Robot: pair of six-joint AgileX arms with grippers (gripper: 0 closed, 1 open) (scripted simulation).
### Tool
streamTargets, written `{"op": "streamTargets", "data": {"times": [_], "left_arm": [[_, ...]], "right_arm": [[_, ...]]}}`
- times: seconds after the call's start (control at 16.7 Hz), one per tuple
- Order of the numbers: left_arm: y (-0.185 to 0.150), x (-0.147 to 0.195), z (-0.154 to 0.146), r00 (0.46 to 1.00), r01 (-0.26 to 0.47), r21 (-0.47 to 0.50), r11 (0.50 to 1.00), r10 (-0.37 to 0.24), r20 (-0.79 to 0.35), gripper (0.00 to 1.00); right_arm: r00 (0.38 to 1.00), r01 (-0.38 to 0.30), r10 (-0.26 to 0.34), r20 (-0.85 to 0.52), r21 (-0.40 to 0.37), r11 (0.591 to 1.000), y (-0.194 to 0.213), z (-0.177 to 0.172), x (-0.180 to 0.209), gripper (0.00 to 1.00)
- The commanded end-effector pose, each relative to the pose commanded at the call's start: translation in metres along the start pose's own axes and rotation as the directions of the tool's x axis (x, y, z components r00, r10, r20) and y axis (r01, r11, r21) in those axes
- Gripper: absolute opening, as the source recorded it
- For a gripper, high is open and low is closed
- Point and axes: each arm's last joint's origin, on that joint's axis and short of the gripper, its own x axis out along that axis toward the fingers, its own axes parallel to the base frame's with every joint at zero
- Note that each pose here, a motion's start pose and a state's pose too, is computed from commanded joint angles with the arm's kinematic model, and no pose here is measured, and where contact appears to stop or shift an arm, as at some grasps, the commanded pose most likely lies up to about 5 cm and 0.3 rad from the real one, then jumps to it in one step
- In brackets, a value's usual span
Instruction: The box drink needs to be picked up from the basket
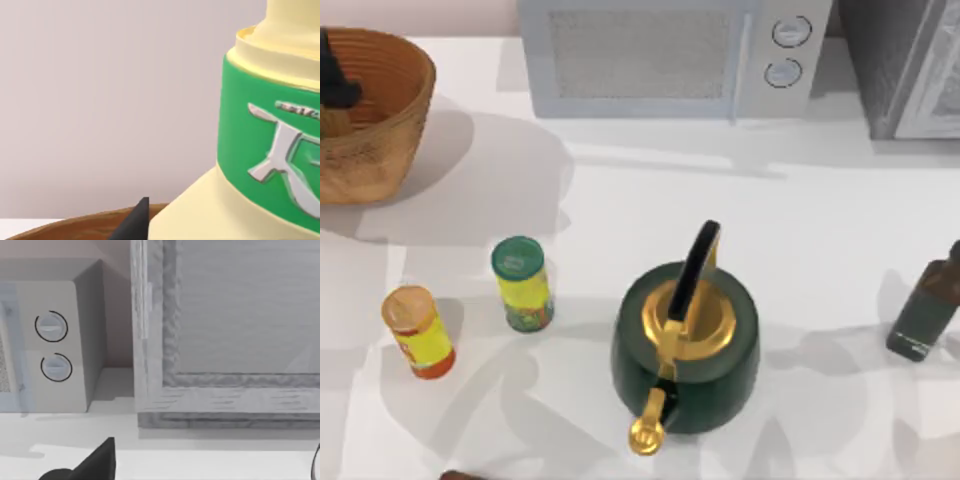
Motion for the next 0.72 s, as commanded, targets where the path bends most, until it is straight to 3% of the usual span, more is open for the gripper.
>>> {"op": "streamTargets", "data": {"times": [0.3,0.72], "left_arm": [[0.001,0.009,0.037,1.0,0.001,0.0,1.0,-0.001,0.0,0.0],[0.001,0.007,0.123,1.0,0.001,0.0,1.0,-0.001,-0.001,0.0]], "right_arm": [[1.0,0.0,0.0,0.0,0.0,1.0,0.0,0.0,0.0,1.0],[1.0,0.0,0.0,0.0,0.0,1.0,0.0,0.0,0.0,1.0]]}}
